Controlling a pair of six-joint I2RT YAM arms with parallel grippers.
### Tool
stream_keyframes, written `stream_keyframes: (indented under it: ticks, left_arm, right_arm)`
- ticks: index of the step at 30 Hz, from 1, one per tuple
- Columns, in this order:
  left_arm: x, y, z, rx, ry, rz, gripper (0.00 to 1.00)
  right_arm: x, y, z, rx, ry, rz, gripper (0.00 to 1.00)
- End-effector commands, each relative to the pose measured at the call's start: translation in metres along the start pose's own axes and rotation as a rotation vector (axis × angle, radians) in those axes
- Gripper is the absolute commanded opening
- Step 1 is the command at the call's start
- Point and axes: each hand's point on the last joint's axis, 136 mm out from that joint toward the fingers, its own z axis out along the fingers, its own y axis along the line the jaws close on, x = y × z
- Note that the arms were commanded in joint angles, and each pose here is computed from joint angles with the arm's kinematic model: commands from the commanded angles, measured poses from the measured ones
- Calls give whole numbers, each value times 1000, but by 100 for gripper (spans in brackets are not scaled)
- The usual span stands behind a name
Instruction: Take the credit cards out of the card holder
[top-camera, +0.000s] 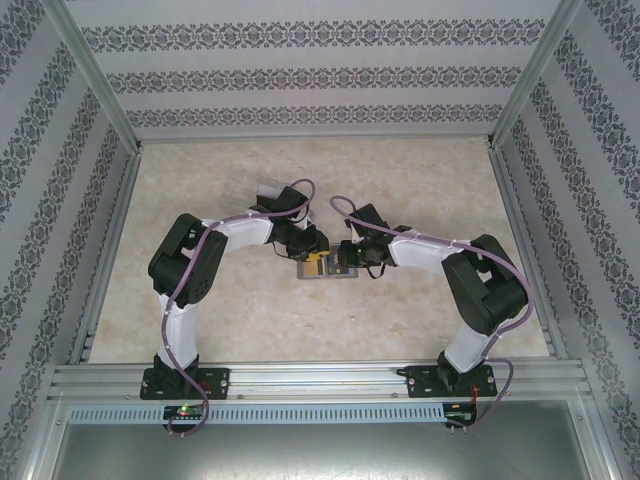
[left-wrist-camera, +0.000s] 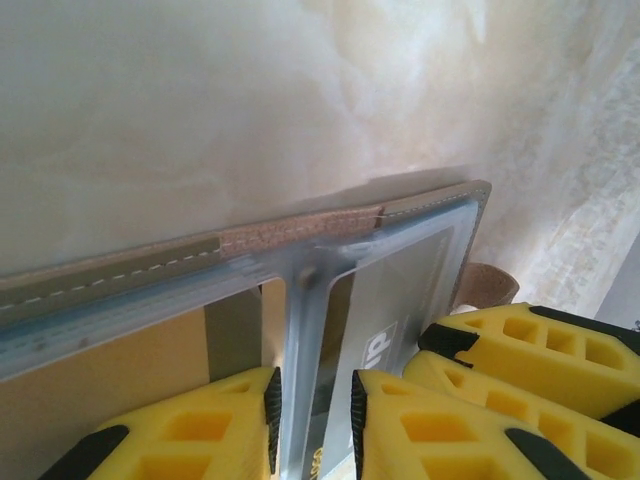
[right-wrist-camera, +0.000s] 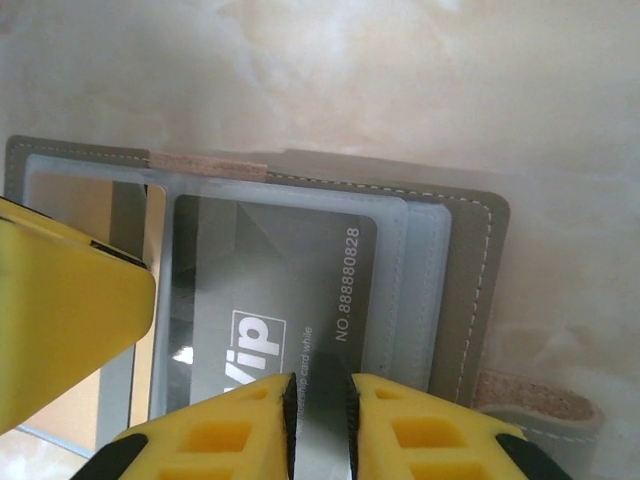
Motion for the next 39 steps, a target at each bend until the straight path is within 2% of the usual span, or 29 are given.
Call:
stream_keyframes:
  ticks: [1, 10, 19, 39]
  left_arm:
    - [4, 8, 5, -26, 38, -10, 27]
    - [3, 2, 5, -5, 47, 16, 26]
    - [0, -23, -6, 118, 41, 79, 22]
    - [7, -22, -20, 143, 37, 120, 11]
  right_arm:
    - [5, 1, 4, 2, 44, 2, 23]
    - [9, -1, 10, -2, 80, 20, 22]
    - [12, -13, 13, 43, 101, 48, 22]
    - [13, -24, 16, 83, 117, 63, 22]
